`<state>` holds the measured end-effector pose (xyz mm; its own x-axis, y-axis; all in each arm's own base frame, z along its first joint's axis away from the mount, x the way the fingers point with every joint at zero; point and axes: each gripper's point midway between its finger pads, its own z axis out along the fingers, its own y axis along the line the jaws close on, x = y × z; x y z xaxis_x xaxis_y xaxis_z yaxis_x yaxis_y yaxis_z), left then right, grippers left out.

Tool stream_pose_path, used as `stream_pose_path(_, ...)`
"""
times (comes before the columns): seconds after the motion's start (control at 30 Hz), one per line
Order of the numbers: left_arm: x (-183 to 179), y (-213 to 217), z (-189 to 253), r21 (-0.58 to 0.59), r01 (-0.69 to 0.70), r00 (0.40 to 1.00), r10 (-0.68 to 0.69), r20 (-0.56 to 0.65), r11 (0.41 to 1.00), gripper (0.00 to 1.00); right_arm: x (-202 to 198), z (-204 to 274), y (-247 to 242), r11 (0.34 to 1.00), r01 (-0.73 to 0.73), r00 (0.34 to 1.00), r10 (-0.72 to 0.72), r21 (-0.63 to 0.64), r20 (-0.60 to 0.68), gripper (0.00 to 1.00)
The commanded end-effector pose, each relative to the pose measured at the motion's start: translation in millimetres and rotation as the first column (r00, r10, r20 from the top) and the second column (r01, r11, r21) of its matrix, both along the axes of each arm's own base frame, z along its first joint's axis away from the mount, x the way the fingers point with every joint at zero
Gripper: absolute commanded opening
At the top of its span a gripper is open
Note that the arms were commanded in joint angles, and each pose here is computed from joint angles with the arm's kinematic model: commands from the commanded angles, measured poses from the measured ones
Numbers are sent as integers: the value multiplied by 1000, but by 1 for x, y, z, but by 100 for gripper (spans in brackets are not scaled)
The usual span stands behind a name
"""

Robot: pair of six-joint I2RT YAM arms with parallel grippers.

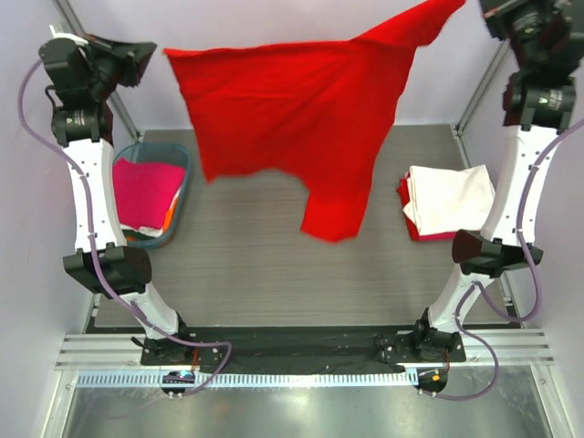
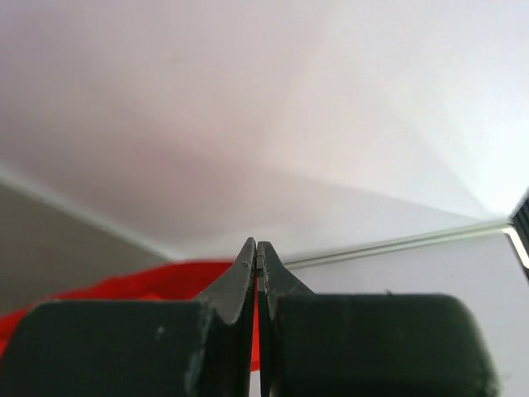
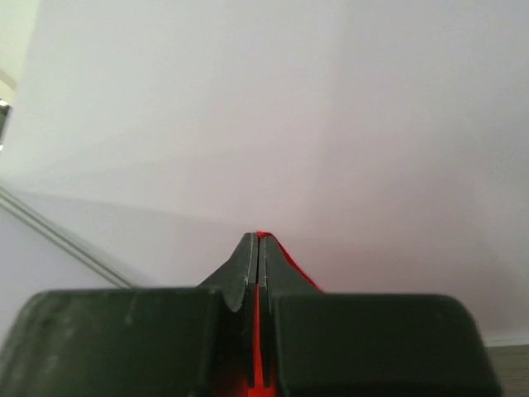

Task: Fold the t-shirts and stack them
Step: Flatten the tshirt out

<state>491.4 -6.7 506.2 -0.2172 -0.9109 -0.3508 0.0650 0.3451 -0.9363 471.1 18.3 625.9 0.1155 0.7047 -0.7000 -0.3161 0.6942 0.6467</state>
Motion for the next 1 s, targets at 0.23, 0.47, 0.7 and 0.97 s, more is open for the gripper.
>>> stream_pose_path(0.23, -28, 3, -5, 60, 46, 991, -53, 125, 997, 0, -69, 10, 5, 945, -327, 943, 324, 27, 81, 1)
stream_pose_path(0.47, -54, -49, -164, 156, 141, 978, -113, -176, 978, 0, -71, -177, 7, 946, -293, 920, 318, 137, -229, 1)
stream_pose_path(0.7, -99, -189, -255, 241, 401, 889, -312, -337, 884, 60, -95, -263, 12, 957, -245, 865, 288, 154, -410, 1)
stream_pose_path(0.97, -80, -291, -307, 281, 560, 799, -419, -430, 780, 71, -93, -272, 3, 975, -192, 865, 223, 114, -450, 1)
